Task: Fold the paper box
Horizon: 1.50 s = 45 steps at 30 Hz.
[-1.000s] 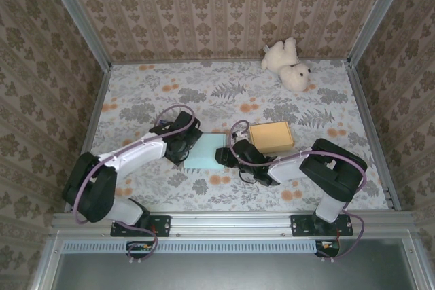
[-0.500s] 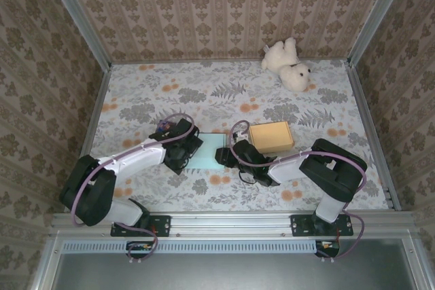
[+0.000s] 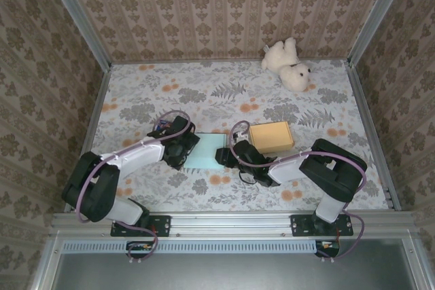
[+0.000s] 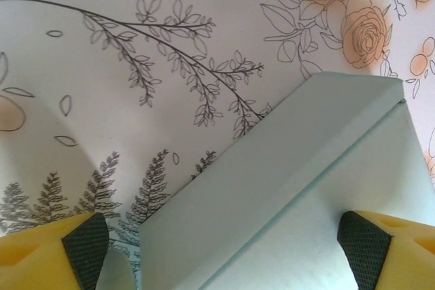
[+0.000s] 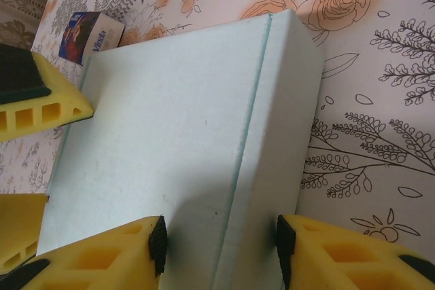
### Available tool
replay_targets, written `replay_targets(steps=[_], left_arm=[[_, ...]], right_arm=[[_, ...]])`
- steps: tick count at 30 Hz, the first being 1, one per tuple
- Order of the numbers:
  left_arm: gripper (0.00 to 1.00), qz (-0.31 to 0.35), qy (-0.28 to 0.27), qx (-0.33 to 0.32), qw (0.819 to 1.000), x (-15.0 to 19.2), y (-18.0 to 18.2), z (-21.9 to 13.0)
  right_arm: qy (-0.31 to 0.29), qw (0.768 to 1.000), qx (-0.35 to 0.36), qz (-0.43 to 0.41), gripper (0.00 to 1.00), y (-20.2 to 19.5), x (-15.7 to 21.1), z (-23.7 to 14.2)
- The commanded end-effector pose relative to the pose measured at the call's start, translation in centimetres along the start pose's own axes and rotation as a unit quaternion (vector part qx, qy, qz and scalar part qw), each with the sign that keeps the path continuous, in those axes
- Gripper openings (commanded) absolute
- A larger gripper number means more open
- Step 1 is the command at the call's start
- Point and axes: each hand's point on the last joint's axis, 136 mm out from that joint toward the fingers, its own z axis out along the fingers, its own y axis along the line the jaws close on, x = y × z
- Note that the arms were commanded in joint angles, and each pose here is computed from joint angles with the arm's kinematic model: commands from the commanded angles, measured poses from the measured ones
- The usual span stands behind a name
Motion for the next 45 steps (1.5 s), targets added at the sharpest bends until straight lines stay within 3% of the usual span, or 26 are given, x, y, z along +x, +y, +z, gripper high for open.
replay_targets(steps=[1, 13, 27, 45], left_arm=[[0.90, 0.011, 0.023, -0.028, 0.999, 0.8, 1.2, 1.1], [0.82, 0.008, 0.029, -0.049, 0.998, 1.4, 2.8, 2.3], [0.81, 0.019, 0.028, -0.080, 0.996, 1.2, 5.1, 3.0], [0.79, 0.019, 0.025, -0.079, 0.996, 1.0, 5.1, 2.6]], right_arm=[[0.016, 1.000, 0.017, -0.006, 0.49, -1.0, 1.3, 0.2], [0.017, 1.000, 0.024, -0.010, 0.49, -1.4, 1.5, 0.4], [0.017, 0.999, 0.033, -0.029, 0.50, -1.5, 0.8, -0.3], [0.031, 0.994, 0.028, -0.102, 0.53, 1.5, -0.6, -4.1]])
